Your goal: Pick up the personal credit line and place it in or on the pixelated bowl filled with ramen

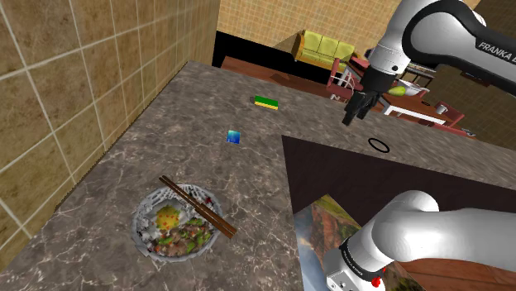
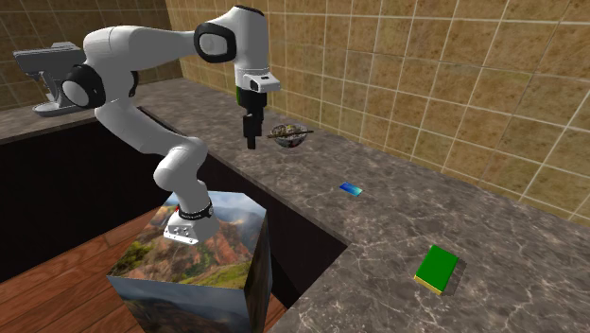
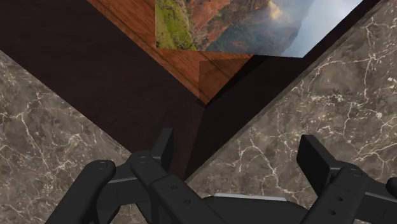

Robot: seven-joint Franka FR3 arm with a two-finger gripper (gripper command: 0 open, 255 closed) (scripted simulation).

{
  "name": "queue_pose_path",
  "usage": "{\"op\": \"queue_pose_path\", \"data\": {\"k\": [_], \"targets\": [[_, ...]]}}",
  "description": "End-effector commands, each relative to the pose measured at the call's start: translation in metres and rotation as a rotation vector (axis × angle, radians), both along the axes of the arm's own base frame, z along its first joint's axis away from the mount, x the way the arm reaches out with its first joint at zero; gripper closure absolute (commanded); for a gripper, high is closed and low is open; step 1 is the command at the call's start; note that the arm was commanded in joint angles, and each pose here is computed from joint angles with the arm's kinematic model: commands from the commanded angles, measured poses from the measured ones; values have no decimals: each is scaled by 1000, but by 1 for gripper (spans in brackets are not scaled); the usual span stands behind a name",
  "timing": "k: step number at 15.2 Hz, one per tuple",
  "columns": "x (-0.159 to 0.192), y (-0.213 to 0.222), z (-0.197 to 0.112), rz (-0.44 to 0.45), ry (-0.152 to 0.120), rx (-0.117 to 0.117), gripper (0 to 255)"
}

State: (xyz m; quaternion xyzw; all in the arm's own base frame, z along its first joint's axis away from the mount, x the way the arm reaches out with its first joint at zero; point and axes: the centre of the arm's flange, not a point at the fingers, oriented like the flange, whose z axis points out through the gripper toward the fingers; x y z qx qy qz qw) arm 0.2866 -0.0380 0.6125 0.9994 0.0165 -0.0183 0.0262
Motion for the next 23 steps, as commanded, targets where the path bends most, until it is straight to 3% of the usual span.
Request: {"op": "queue_pose_path", "data": {"k": [1, 23], "targets": [[0, 0, 0, 0, 0, 0, 0], [197, 127, -155, -433, -115, -22, 0]]}}
